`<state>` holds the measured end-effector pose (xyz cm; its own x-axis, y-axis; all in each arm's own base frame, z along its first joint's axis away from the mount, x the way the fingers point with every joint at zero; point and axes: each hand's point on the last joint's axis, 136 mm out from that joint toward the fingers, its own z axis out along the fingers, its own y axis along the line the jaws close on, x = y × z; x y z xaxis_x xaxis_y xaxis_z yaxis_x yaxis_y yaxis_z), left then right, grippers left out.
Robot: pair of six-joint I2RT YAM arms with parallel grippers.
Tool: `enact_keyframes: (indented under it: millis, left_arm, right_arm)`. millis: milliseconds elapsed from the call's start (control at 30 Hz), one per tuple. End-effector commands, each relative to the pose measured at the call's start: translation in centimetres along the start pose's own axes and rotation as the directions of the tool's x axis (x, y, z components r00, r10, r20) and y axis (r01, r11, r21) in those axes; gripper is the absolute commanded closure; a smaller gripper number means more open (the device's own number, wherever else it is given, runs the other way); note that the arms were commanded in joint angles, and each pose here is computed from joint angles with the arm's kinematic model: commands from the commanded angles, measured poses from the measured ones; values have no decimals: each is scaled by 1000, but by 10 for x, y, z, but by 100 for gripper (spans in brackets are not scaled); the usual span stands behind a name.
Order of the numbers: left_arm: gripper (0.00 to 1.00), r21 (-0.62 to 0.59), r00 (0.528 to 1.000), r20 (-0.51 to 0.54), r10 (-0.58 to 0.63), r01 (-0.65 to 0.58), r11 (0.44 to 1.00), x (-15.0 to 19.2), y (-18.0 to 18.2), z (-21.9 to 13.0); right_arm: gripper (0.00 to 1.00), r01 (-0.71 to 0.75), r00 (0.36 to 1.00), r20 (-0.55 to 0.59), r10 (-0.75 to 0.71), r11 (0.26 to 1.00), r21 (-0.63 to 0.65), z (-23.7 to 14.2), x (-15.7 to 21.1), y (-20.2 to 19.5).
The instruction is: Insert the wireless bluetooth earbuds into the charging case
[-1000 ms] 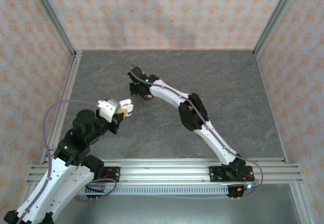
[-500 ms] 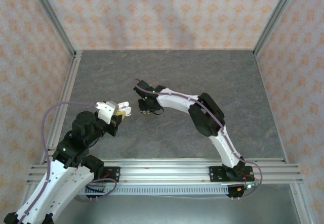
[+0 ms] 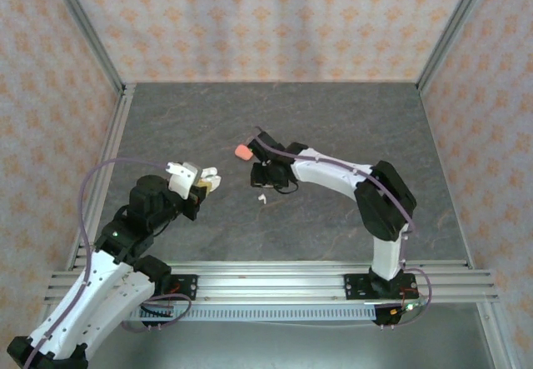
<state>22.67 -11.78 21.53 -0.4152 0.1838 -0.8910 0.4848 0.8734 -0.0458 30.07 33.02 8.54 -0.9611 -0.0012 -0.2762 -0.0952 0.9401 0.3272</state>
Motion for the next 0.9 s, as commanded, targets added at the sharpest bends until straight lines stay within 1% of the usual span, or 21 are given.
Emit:
enact_keyframes:
  millis: [0,67,167,200,300,400,567,867]
  left_arm:
    - [100,14,997,73,0,-1,1000,-23,-2,-5]
    - [100,21,998,71,-1,-1,1000,-22,-3,-4]
    - [100,31,998,57,-2,0,1000,-17,-5,-2]
    - [100,35,999,52,-4,2,999,-15,-5,-1]
    - [100,46,999,43,-5,3,999,-12,-7,1]
    - [100,42,999,36,-7,5,999,-9,-6,2]
    - [100,35,1000,27,0,-1,999,-5,-5,3]
    - [100,35,1000,19,7,-7,999,-2,-4,6]
  right_arm:
    - [58,-6,999,-32,5,999,-40,-22,-7,4]
    - [57,52,996,-68,-53,998,-21,-22,-5,4]
    - [51,149,973,-181,-142,988,27,-17,5,-1]
    - [50,183,961,-219,-166,981,59,-14,8,-5]
    - [50,265,932,-288,-220,955,130,-8,13,-14]
    - [50,300,912,-333,-238,943,146,1,19,-14]
    - [50,338,887,-388,-249,924,179,16,29,-17]
    - [53,350,876,-411,-252,919,182,32,33,-17]
